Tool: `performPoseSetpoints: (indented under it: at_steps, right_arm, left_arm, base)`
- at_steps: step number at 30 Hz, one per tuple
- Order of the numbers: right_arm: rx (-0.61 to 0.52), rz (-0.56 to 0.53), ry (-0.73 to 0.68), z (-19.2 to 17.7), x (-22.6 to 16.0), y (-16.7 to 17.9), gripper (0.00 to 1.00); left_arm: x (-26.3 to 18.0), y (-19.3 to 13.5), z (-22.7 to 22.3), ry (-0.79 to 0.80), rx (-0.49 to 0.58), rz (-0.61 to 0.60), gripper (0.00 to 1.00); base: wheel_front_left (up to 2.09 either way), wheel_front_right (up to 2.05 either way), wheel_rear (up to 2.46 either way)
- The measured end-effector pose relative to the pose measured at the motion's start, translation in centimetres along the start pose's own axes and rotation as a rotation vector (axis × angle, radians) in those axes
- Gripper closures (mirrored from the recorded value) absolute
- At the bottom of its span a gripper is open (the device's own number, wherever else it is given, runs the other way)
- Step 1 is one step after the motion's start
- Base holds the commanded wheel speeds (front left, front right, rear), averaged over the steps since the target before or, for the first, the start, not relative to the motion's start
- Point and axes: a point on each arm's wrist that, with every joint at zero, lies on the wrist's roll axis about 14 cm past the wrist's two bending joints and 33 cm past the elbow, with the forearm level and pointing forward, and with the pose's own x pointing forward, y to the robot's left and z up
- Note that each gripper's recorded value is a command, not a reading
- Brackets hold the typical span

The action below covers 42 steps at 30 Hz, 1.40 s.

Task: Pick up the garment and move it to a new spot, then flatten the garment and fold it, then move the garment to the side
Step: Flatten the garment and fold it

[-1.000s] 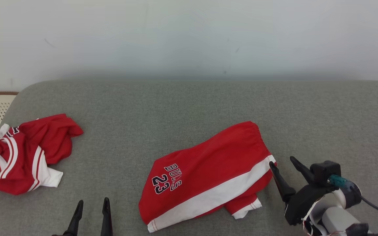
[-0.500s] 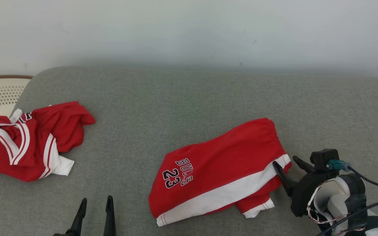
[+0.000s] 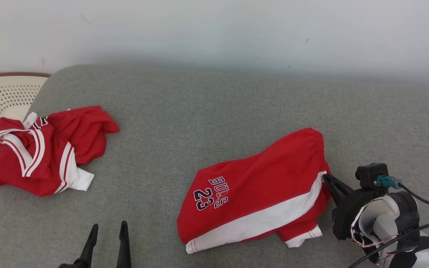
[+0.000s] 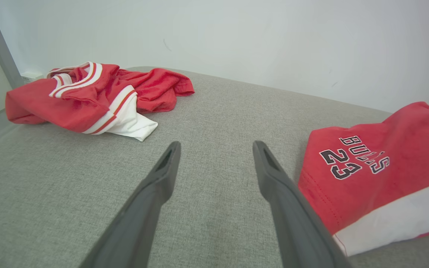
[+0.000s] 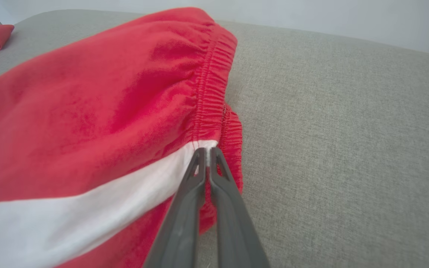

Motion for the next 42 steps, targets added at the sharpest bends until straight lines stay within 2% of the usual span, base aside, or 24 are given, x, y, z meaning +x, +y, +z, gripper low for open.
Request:
performPoseSetpoints:
  at_steps: [4,8,18,25,32,42]
  right_arm:
    - [0.0,0.003,-0.039,0.5,-0.6,0.2,1.0]
    - [0.045,0.034,-0.106,1.7,-1.6,1.7,1.0]
    - [0.079,0.027,-0.204,2.3,-6.9,1.6,1.0]
    - [0.114,-0.008,-0.201,0.1,-10.1,1.0,1.0]
    - [0.198,0.056,-0.186,-1.1,-11.6,4.0,1.0]
    - [0.294,0.067,-0.198,-1.2,-14.4,5.1,1.0]
  left_arm:
    - [-0.1,0.0,-0.1,0.003,-0.003,-0.001,0.0]
    - [-0.5,-0.3,-0.4,0.013,-0.01,-0.016,0.0]
    - [-0.2,-3.2,-0.7,0.02,-0.032,-0.1,0.0]
    - [0.2,-4.5,-1.1,0.029,-0.041,-0.13,0.0]
    - [0.3,-4.8,-1.3,0.035,-0.042,-0.139,0.0]
    - [0.1,-4.5,-1.2,0.033,-0.044,-0.136,0.0]
  base:
    - [0.0,0.0,0.0]
    - [0.0,0.0,0.0]
    - [0.0,0.0,0.0]
    - [0.0,0.0,0.0]
    - [0.0,0.0,0.0]
    - [0.0,0.0,0.0]
